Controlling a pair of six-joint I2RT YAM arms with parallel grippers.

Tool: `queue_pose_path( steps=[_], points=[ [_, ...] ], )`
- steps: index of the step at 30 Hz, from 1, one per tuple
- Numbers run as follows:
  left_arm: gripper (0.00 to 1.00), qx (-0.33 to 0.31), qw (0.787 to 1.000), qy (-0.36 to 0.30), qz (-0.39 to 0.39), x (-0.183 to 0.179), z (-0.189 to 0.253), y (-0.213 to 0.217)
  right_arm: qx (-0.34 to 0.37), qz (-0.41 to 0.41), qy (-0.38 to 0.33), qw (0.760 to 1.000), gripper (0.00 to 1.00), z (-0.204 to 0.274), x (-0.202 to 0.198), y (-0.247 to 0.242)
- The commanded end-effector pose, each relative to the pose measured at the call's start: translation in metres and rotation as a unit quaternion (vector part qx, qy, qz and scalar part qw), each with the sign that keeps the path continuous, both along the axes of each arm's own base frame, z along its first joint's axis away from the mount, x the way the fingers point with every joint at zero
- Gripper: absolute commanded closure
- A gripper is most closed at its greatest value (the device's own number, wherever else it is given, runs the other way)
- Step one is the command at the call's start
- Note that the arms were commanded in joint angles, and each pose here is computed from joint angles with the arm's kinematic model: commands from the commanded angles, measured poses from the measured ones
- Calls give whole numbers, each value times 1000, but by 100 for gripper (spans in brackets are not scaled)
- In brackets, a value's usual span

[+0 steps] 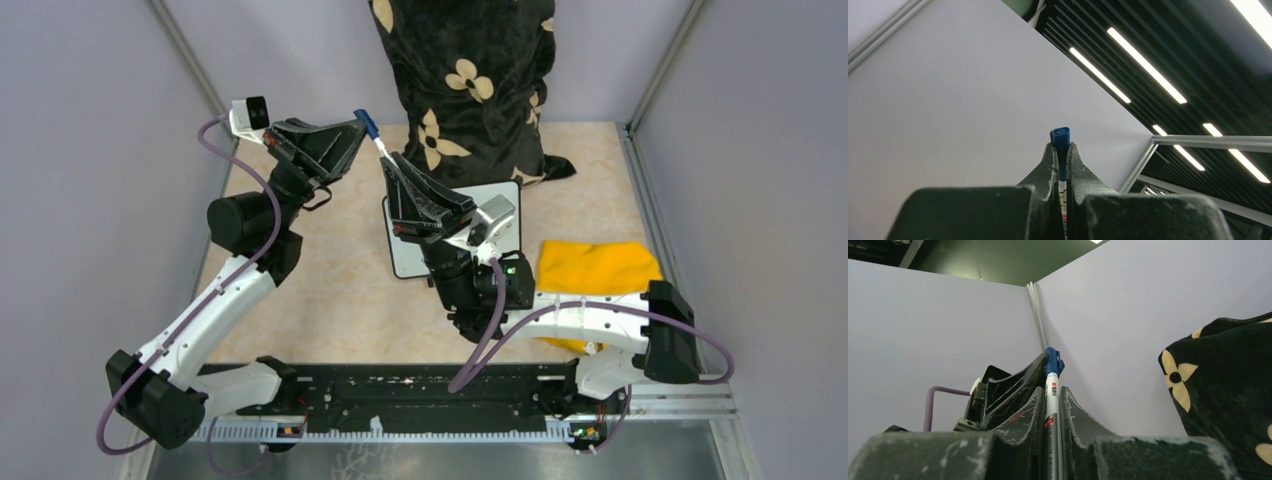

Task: Write a sentence on the whiteboard
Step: Close the whiteboard marker at the center of the board.

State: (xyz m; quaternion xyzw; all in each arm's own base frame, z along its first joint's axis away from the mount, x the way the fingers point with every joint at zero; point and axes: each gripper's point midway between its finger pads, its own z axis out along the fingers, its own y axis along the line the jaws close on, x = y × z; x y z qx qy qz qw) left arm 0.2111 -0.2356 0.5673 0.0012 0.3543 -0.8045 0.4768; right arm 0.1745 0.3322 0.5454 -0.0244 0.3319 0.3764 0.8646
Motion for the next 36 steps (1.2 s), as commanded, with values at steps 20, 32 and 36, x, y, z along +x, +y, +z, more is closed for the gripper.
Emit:
queue_pose_path(
  steps=[20, 32, 36],
  points=[
    [100, 42, 997, -27, -56, -14, -7, -23, 5, 58, -35, 998, 100, 40, -23, -3],
    [98, 35, 998, -39, -35, -18, -5, -19, 6, 52, -35, 998, 100, 39, -22, -7],
    [100, 48, 996, -56, -46, -22, -2, -25, 7, 49, -34, 998, 100, 40, -22, -8]
  ],
)
